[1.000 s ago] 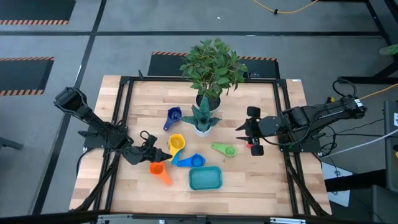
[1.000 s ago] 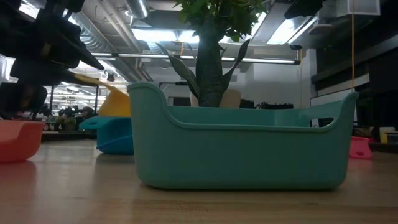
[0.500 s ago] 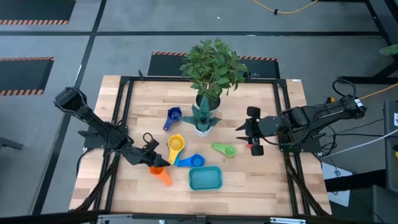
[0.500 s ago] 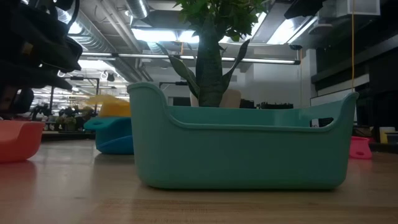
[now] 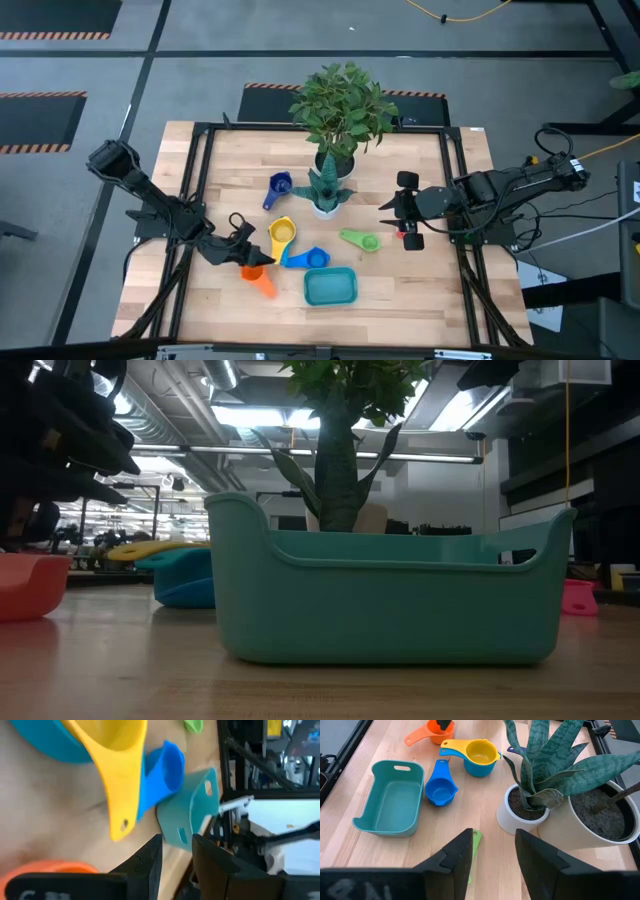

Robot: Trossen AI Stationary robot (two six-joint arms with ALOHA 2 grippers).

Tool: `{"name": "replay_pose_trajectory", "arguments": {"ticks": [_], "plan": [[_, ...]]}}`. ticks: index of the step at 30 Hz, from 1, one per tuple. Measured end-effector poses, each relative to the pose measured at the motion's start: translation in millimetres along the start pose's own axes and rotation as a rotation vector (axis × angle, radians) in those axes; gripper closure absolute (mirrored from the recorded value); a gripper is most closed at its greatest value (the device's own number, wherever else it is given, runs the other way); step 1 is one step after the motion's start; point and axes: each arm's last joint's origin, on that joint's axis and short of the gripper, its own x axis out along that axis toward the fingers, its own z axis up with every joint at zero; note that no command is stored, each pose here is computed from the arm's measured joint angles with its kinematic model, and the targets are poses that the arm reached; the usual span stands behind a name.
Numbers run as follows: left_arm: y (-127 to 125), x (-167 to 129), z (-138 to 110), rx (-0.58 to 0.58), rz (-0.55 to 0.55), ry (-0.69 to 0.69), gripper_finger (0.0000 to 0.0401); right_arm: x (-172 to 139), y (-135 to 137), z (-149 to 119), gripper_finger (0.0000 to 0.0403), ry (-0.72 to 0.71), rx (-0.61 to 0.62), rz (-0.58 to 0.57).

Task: Nest measuring cups in basket
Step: Stack the dark blue measuring cup on top of the yellow measuring cup

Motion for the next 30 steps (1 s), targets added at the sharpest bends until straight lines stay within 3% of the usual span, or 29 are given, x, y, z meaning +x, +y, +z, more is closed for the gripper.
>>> {"name": "replay_pose_trajectory", "arguments": {"ticks": [9, 16, 24, 30], "plan": [[8, 3, 11, 0.024, 0.091, -0.079, 0.0303, 0, 0, 0, 0.0250, 0.000, 0.000, 0.000], [11, 5, 14, 0.022, 0.123, -0.057, 0.0303, 0, 0, 0, 0.0250, 0.000, 0.000, 0.000], [7, 5, 15, 0.018, 0.086, -0.090, 0.0303, 0, 0, 0, 0.0250, 0.001, 0.000, 0.000], [-2, 6, 15, 0.071, -0.004, -0.090, 0.0303, 0, 0, 0, 0.0250, 0.000, 0.000, 0.000]]}}
